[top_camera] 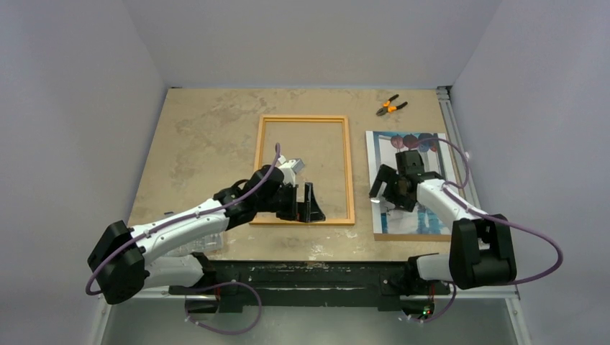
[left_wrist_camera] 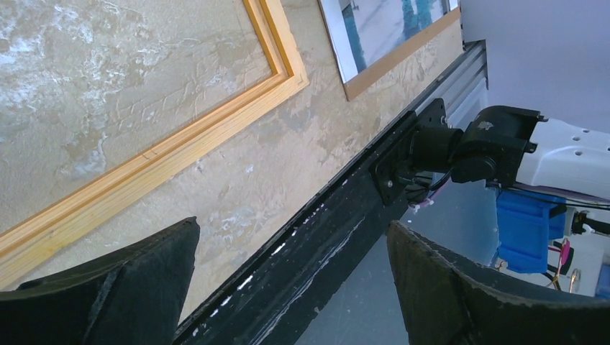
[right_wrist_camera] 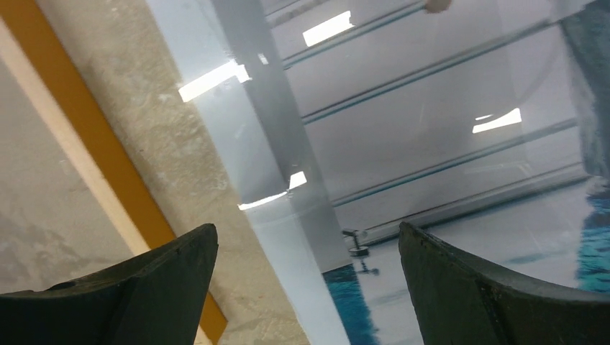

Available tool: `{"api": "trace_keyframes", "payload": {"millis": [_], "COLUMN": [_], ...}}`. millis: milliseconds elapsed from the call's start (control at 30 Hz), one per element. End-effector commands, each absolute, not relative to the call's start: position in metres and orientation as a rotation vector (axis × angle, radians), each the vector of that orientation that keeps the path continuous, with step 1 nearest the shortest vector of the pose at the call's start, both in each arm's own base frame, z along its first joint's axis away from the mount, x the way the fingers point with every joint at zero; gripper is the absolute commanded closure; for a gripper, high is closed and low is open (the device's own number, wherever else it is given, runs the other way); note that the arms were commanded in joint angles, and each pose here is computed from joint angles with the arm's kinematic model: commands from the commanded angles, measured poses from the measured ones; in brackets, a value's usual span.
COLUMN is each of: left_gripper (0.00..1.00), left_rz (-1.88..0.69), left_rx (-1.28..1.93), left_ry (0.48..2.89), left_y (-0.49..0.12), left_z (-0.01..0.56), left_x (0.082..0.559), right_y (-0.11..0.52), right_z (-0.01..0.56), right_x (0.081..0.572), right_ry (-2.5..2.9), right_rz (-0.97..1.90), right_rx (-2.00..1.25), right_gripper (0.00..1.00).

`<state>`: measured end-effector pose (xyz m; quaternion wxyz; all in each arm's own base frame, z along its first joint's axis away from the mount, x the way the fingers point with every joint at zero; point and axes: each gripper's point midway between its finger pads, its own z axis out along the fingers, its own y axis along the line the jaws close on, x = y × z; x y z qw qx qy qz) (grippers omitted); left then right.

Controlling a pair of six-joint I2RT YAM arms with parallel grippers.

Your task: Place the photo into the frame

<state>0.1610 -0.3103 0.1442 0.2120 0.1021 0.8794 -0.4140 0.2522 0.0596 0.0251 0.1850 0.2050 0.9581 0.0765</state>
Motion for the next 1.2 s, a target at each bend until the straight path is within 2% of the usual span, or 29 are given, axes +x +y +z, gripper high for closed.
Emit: {"api": "trace_keyframes", "payload": {"millis": [0,267,600,767,867,933,1033,1167], "left_gripper": [0.01,0.02,0.04,0.08,0.09,0.09,0.09,0.09], "left_rz": [-1.186,-1.185,-1.141,-1.045,-0.881,-0.777,-0.628,-0.561], "left_rx": [0.293,0.309,0.348,0.352,0.349,0.366,0.373,0.375], "left_ry": [2.383,2.389,2.424,2.448,2.47,2.487,2.523,2.541], "left_y": [-0.322,-0.326,-0.333,-0.332,-0.322,-0.316,-0.306,-0.3], "left_z": [0.165,0.166,0.158,0.151,0.139,0.129,0.11,0.096], "left_x": [0.168,0.166,0.163,0.165,0.171,0.177,0.185,0.186], "right_y": [0.116,0.14,0.131,0.12,0.117,0.113,0.123,0.138], "right_z": [-0.003,0.009,0.067,0.071,0.073,0.074,0.077,0.076], "right_x": [0.207,0.203,0.227,0.23,0.232,0.235,0.239,0.247], "right_ry": [2.877,2.86,2.704,2.7,2.7,2.693,2.685,2.704], "right_rz": [0.521,0.635,0.582,0.493,0.473,0.435,0.498,0.547], "right_rx": [0.625,0.604,0.559,0.512,0.49,0.489,0.468,0.425], "right_gripper": [0.06,0.06,0.05,0.06,0.07,0.08,0.16,0.22]}}
